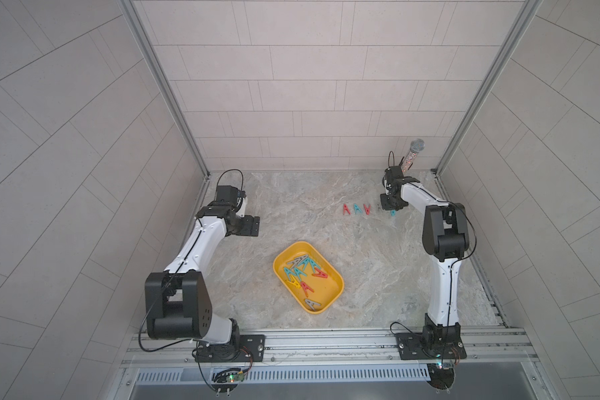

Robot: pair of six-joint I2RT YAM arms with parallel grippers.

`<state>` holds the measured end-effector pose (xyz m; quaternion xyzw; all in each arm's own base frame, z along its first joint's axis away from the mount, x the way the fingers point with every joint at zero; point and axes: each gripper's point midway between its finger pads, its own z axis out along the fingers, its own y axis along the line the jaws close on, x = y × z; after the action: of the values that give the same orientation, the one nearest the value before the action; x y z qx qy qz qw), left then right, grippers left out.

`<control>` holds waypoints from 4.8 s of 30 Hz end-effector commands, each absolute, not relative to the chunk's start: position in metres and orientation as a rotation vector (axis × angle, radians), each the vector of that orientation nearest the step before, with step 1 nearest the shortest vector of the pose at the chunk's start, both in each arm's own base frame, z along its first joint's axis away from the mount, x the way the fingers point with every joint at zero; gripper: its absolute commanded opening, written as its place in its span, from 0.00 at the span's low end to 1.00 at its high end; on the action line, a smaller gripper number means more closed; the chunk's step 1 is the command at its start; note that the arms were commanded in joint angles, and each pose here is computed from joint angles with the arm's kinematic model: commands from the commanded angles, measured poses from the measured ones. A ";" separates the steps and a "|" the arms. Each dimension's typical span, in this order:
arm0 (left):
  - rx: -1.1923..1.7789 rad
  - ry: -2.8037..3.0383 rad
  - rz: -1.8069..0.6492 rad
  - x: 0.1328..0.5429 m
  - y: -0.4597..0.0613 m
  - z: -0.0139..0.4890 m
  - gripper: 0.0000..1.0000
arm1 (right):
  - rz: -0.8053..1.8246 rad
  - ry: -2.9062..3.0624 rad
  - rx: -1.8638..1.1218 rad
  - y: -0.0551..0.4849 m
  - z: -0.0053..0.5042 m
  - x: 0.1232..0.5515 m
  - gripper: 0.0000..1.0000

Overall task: Take the clothespins out of the storage box
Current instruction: Place the clothespin at the center of the board, then pick up the clothespin from the storage box.

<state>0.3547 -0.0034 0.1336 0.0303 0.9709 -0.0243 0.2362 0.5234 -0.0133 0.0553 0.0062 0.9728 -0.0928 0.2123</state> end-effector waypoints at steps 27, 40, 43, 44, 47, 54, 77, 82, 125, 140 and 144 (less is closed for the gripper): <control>0.085 2.666 -0.062 0.351 -0.001 0.135 1.00 | 0.271 2.568 -0.185 0.152 0.160 0.386 0.19; 0.081 2.672 -0.047 0.352 0.001 0.133 1.00 | 0.342 2.454 -0.734 0.246 0.169 0.296 0.19; 0.081 2.673 -0.047 0.352 0.001 0.133 1.00 | 0.369 2.400 -0.879 0.265 0.171 0.275 0.19; 0.080 2.671 -0.047 0.352 0.001 0.134 1.00 | 0.373 2.384 -0.924 0.271 0.170 0.268 0.19; 0.081 2.674 -0.047 0.351 0.001 0.133 1.00 | 0.379 2.360 -1.022 0.286 0.167 0.254 0.19; 0.083 2.677 -0.049 0.351 0.001 0.132 1.00 | 0.362 2.371 -1.166 0.316 0.142 0.234 0.20; 0.081 2.678 -0.047 0.351 0.001 0.131 1.00 | 0.155 2.524 -1.310 0.347 0.066 0.229 0.23; 0.081 2.677 -0.047 0.352 0.001 0.132 1.00 | 0.101 2.547 -1.327 0.344 0.054 0.232 0.23; 0.081 2.678 -0.048 0.351 0.001 0.132 1.00 | 0.170 2.531 -1.355 0.343 0.065 0.222 0.01; 0.079 2.680 -0.048 0.351 0.002 0.131 1.00 | 0.367 2.444 -1.148 0.353 0.129 0.238 0.00; 0.080 2.679 -0.046 0.351 0.002 0.132 1.00 | 0.394 2.460 -1.017 0.344 0.141 0.253 0.00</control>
<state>0.3547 -0.0024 0.1335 0.0297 0.9711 -0.0224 0.2359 0.2445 0.3495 0.1242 -0.4060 0.8815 0.1273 0.2046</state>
